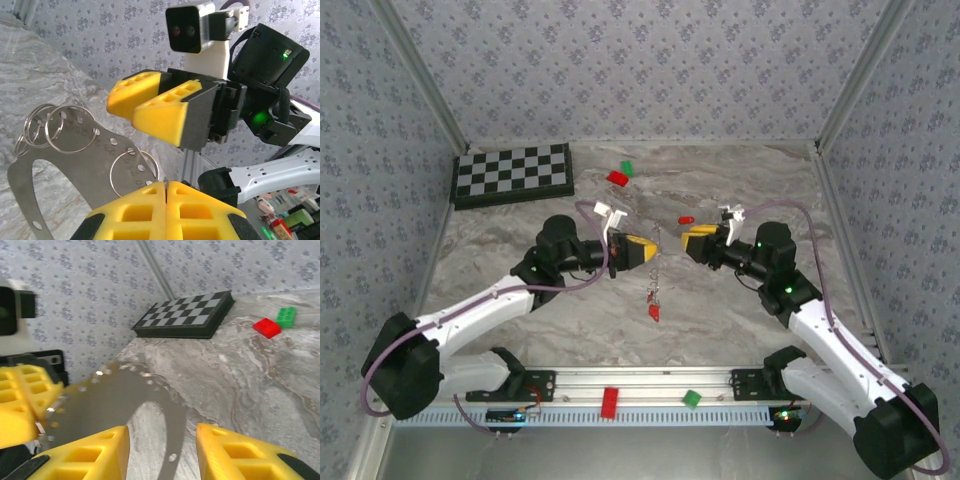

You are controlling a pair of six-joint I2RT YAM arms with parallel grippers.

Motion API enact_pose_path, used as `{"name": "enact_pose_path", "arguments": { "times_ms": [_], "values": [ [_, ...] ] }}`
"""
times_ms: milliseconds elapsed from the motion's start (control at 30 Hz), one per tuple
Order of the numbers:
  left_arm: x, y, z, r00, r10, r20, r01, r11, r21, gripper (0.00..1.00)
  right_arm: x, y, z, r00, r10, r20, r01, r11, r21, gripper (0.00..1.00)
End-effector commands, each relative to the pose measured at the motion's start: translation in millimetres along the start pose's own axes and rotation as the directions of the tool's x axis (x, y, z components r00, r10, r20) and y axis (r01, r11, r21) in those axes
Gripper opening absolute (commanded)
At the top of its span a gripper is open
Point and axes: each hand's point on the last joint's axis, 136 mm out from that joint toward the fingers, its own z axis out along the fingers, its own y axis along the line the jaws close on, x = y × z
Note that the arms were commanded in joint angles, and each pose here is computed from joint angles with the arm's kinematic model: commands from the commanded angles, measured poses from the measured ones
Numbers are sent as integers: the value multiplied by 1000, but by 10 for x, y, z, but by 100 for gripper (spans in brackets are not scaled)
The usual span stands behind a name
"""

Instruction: Put the keys on the keyring

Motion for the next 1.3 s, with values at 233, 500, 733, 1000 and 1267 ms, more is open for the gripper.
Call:
{"name": "enact_pose_path", "arguments": {
  "times_ms": [233,500,733,1000,1267],
  "values": [
    [-273,12,-147,987,129,93,-111,979,-170,0,129,-328,-18,999,37,-34,-31,986,162,51],
    [-352,348,-383,973,198,119,-131,897,-422,0,312,-750,56,988,75,-139,-22,937,350,67],
    [-381,408,-499,964,246,102,-166,854,-492,0,444,-1068,184,963,142,-230,-21,888,460,67],
    [-361,434,-565,958,273,93,-187,834,-519,0,570,-1445,413,918,223,-327,-4,831,556,58],
    [-289,436,-569,958,272,91,-192,842,-503,0,744,-1891,718,860,330,-388,-15,778,628,43]
  ]
}}
